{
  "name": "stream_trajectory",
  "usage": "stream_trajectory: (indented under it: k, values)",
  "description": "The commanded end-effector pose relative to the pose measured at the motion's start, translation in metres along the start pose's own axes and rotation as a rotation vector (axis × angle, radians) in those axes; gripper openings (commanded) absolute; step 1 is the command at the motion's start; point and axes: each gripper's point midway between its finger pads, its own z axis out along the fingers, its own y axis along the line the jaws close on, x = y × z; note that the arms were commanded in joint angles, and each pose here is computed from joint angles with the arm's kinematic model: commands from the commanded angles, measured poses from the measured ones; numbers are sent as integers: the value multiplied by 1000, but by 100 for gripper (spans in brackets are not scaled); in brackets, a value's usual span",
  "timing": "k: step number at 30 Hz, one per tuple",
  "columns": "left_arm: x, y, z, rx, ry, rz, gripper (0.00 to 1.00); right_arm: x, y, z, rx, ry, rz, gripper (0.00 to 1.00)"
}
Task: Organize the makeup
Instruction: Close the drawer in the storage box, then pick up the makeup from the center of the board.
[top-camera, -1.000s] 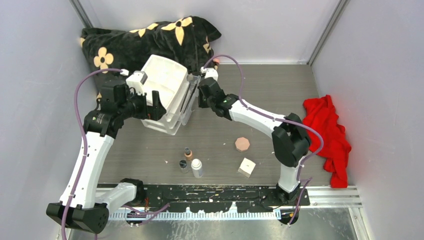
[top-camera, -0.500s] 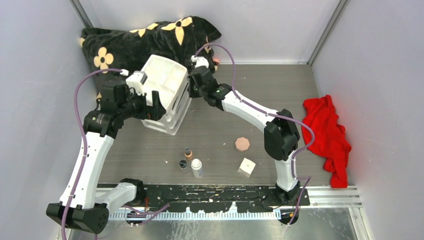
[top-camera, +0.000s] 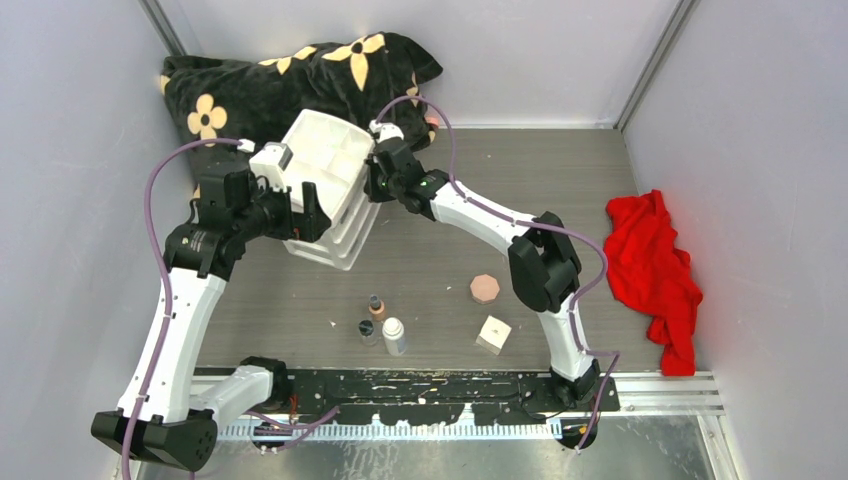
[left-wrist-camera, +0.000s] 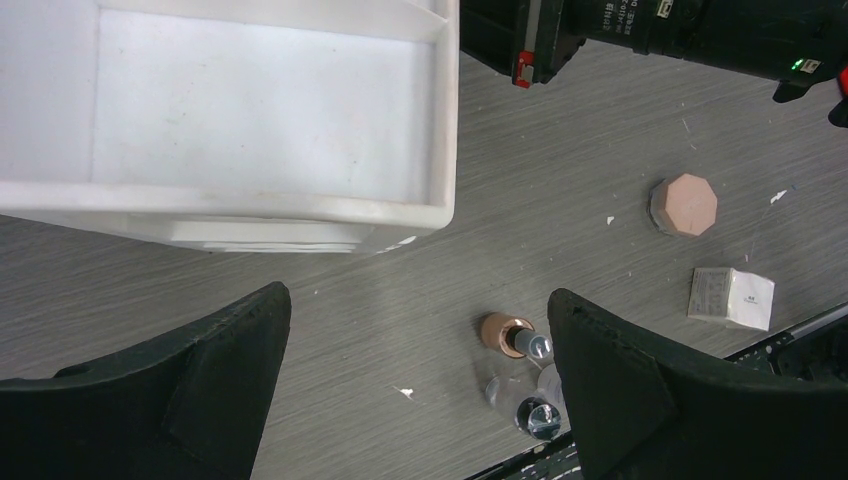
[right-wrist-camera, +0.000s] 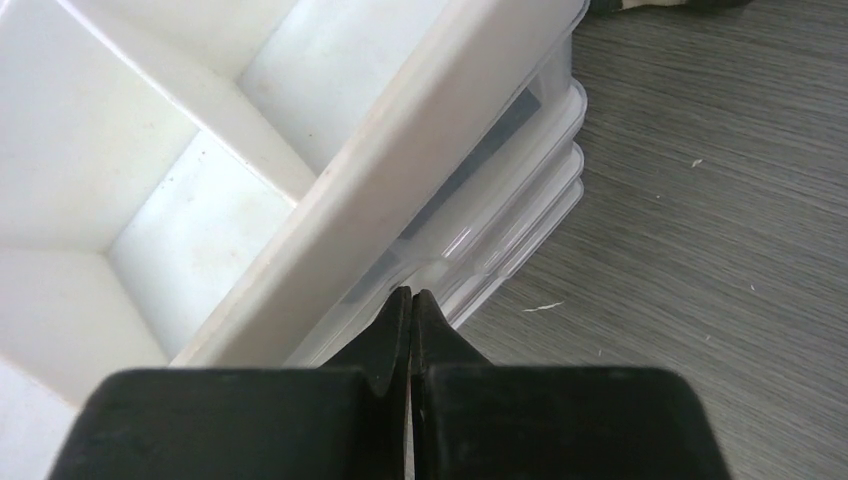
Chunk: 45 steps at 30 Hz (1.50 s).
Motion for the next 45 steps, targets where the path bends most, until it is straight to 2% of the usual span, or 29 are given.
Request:
stream_trajectory:
  k: [1,6,9,15,18,20,26,29,31,34,39,45]
  values:
    - [-12,-2,-10,-1,-52,24,100,-33,18,-25,-42,-90,-17,2]
    - [-13,0,-15,-16,-51,29,100,-19,0,-65,25,-52,-68,10]
    - [-17,0,-22,-28,-56,36,100,-9,-16,-101,93,-27,-163,20]
    - [-21,1,-31,-53,-57,34,100,7,-55,-175,256,25,-345,56]
    - [-28,7,-39,-103,-74,18,100,14,-74,-210,308,31,-370,79]
    - [-38,7,-45,-117,-95,5,100,21,-81,-226,310,25,-369,99]
    - [-67,-2,-57,-98,-164,-33,100,35,-91,-262,278,-20,-340,100]
    - [-74,-1,-60,-113,-181,-51,100,53,-89,-265,245,56,-326,100]
    - [-77,1,-61,-128,-196,-63,100,70,-84,-264,211,130,-324,93]
    - [-76,6,-58,-150,-208,-80,100,91,-67,-263,153,186,-336,86]
    - [-74,14,-55,-188,-225,-86,100,117,-21,-268,28,215,-405,86]
    - [-65,20,-50,-214,-190,-85,100,139,21,-272,-72,242,-462,87]
